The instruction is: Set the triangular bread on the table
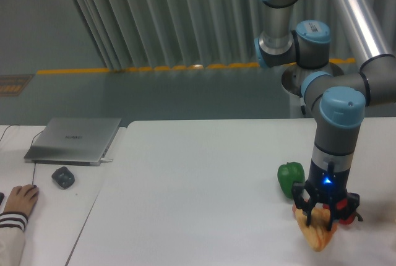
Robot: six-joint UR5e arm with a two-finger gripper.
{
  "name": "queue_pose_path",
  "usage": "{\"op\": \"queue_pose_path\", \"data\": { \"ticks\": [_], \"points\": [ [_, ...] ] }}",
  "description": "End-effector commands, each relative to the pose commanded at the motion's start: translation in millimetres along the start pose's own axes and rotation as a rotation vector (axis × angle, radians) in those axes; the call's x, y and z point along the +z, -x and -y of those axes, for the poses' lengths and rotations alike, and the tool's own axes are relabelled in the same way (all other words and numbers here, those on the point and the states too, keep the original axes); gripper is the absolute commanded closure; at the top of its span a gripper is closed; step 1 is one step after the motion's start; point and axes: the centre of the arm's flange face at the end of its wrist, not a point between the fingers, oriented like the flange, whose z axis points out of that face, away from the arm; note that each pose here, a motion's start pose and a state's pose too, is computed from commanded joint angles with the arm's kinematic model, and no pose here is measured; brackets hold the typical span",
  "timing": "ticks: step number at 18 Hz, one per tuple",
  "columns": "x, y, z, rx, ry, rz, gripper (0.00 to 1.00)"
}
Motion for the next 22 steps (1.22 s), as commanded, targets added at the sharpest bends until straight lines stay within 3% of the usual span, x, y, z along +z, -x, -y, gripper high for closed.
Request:
{"op": "queue_pose_path", "data": {
  "ticks": [7, 11, 12, 14, 19, 22],
  "points": [
    [8, -9, 3, -0.006, -0.017, 0.022, 0.52],
    [17, -20, 2, 0.015, 0.006, 0.049, 0.45],
    [18, -20, 2, 0.017, 0.007, 0.05, 0.38],
    [19, -19, 0, 0.028, 0.012, 0.055, 0.0],
    [18, -18, -2, 0.045, 0.019, 0.074, 0.0],
    [16, -15, -9, 0.129, 0.046, 0.104, 0.0]
  ]
}}
